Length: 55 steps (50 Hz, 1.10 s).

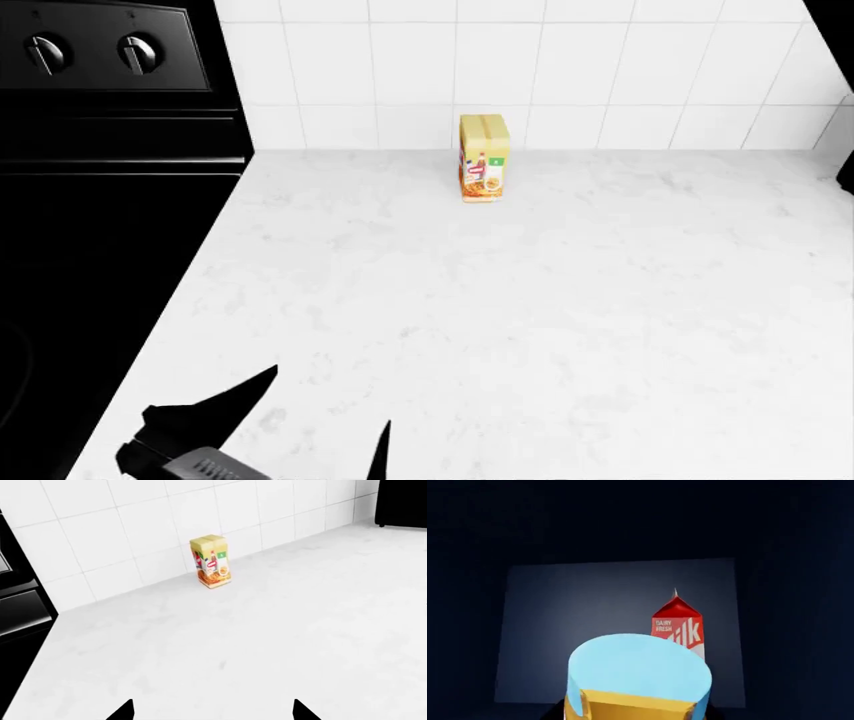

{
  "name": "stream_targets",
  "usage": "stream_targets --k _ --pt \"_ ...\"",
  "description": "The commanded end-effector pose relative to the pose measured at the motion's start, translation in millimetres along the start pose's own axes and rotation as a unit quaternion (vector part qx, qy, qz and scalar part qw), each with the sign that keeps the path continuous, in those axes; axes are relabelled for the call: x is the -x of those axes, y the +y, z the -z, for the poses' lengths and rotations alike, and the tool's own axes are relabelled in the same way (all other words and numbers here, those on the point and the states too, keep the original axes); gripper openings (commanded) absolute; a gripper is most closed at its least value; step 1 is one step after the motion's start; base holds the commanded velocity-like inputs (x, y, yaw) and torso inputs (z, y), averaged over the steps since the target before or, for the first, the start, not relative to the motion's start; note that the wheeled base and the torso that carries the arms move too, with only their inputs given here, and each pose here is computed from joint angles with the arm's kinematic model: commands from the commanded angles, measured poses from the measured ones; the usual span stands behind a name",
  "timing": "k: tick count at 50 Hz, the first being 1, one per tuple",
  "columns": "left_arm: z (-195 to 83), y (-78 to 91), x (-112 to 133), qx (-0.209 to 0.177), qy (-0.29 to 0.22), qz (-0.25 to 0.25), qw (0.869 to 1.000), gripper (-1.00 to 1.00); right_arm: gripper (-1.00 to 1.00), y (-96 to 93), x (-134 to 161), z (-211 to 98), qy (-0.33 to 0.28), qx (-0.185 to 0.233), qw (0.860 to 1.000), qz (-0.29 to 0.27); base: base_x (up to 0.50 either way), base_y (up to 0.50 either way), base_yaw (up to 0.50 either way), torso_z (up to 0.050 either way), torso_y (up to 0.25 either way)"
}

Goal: Pick the peanut butter and yogurt from the counter and place them in the cabinets closest to them.

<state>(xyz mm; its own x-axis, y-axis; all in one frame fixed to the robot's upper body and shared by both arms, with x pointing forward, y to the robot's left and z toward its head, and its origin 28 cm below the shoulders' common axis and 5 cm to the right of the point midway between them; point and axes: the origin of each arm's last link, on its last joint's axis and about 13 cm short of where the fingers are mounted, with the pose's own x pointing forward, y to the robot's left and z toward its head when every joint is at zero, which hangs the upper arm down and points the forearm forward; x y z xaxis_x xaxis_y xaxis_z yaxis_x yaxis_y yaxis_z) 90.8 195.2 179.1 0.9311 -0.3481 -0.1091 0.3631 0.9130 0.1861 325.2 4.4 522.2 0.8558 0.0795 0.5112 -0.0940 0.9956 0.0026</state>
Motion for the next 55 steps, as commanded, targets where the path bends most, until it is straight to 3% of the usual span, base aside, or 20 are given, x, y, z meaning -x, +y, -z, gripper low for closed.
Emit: stream_targets --k 1,11,16,17,43,55 --pt "0 -1.7 -1 0.003 0.003 0.002 1.0 1.0 -1.0 -15.2 -4 87 0.186 0.031 0.982 0.026 0.0 0.0 0.0 0.0 0.0" --pt "-1 -1.9 -2 0.001 0.004 -0.001 1.0 1.0 -1.0 -21.6 5 118 0.275 0.045 0.96 0.003 0.01 0.0 0.0 0.0 0.0" --pt "-2 -1.7 -3 0.001 0.003 -0.003 1.0 1.0 -1.0 -22.6 5 120 0.278 0.042 0.96 0.001 0.01 0.0 0.0 0.0 0.0" --pt "-2 -1.8 -3 0.001 0.003 -0.003 1.0 1.0 1.0 -22.5 5 119 0.277 0.04 0.96 0.001 0.01 0.0 0.0 0.0 0.0" --pt "-2 -0.6 -3 0.004 0.002 -0.008 1.0 1.0 1.0 -19.9 4 118 0.266 0.028 0.964 0.004 0.0 0.0 0.0 0.0 0.0" --pt "-2 -1.0 -3 0.004 0.0 -0.006 1.0 1.0 1.0 -8.0 4 87 0.238 0.018 0.971 -0.007 0.0 0.0 0.0 0.0 0.0"
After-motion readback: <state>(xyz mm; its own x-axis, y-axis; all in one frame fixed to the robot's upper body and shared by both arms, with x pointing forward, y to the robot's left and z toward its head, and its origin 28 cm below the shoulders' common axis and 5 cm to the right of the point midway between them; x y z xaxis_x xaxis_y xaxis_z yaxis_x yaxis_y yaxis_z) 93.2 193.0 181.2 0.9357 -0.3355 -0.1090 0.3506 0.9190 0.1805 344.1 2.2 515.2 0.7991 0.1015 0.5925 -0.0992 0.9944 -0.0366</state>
